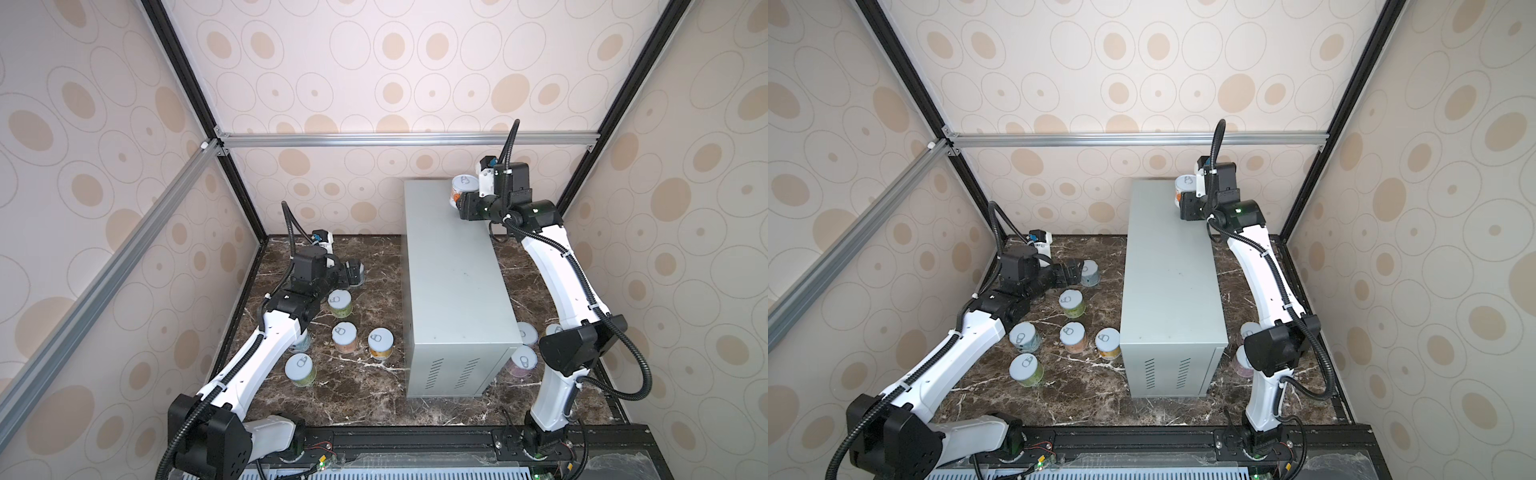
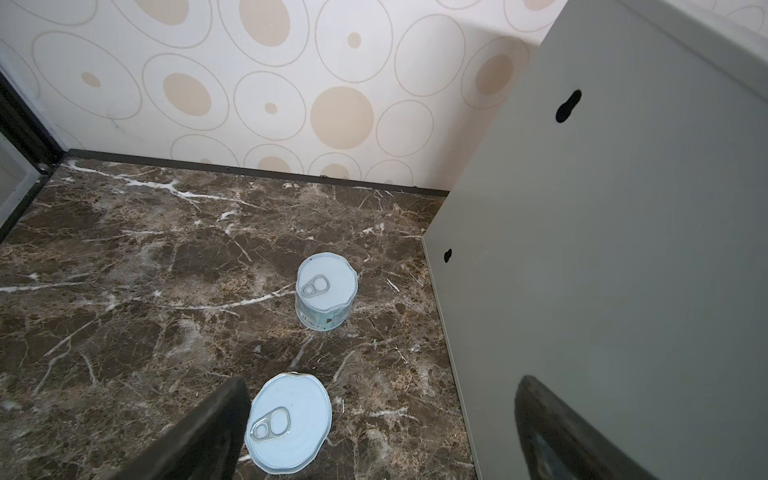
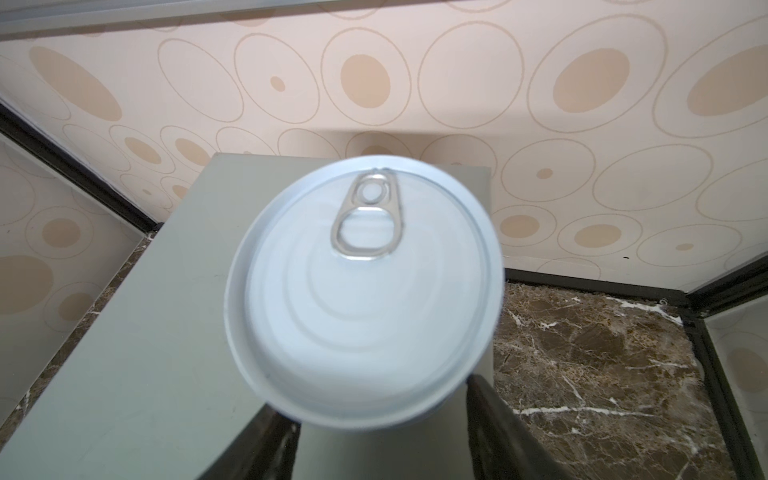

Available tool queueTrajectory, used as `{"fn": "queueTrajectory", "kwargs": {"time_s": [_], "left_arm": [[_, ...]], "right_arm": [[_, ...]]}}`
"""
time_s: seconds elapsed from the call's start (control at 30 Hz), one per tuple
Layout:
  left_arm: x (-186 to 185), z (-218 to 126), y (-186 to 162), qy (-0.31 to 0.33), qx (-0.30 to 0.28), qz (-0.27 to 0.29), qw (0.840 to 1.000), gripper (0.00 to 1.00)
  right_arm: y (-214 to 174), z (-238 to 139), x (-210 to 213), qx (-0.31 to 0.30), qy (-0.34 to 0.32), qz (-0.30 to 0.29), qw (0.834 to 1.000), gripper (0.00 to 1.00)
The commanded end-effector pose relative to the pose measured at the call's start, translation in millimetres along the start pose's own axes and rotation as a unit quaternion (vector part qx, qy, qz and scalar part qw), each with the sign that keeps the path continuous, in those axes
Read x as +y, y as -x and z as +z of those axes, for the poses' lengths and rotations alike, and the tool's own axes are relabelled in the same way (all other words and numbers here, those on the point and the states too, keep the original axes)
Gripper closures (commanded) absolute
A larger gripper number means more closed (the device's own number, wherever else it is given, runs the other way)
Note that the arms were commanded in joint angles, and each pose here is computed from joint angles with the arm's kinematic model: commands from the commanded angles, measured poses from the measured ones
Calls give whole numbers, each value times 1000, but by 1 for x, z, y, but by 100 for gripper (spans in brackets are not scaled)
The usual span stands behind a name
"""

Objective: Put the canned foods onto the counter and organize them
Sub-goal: 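Move the held orange can to the cabinet's far end and lower it, then open the right gripper and withdraw it from the can on the cabinet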

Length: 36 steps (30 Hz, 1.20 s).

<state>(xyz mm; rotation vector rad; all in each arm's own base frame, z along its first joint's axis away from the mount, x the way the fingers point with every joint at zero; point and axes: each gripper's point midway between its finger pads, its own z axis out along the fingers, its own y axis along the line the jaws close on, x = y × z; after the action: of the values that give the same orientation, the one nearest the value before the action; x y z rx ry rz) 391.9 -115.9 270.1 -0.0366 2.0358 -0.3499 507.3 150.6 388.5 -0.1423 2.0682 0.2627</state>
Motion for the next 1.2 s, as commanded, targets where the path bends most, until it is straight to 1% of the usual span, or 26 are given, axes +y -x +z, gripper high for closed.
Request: {"fn": "queueTrajectory", "kwargs": {"time_s": [0.0,0.03,0.07,0.13,0.3,0.73,1.0,1.17], "left_arm": [[-9,-4,21,-9,-24,10,1000,1],[-8,-3,20,-8,-23,10,1000,1],[-9,-3,21,-8,-24,10,1000,1],[-9,-2,21,-9,-24,9,1000,1],[-10,-1,22,-10,-24,9,1000,1],[-8,-3,23,-5,-27,10,1000,1],[-7,-3,22,-1,-26,13,1000,1],[-6,-3,22,1,-25,13,1000,1]], "right_arm": [[3,4,-3,-1,-5,6,1000,37],[5,5,-17,-1,-15,14,1000,38],[2,9,-19,3,-14,16,1000,38],[12,6,-19,-9,-13,17,1000,38],[13,10,-21,-6,-9,18,1000,38],[14,22,-5,-8,38,17,999,38],[15,29,0,-7,54,16,998,38],[15,30,-1,-4,50,17,999,38]]}}
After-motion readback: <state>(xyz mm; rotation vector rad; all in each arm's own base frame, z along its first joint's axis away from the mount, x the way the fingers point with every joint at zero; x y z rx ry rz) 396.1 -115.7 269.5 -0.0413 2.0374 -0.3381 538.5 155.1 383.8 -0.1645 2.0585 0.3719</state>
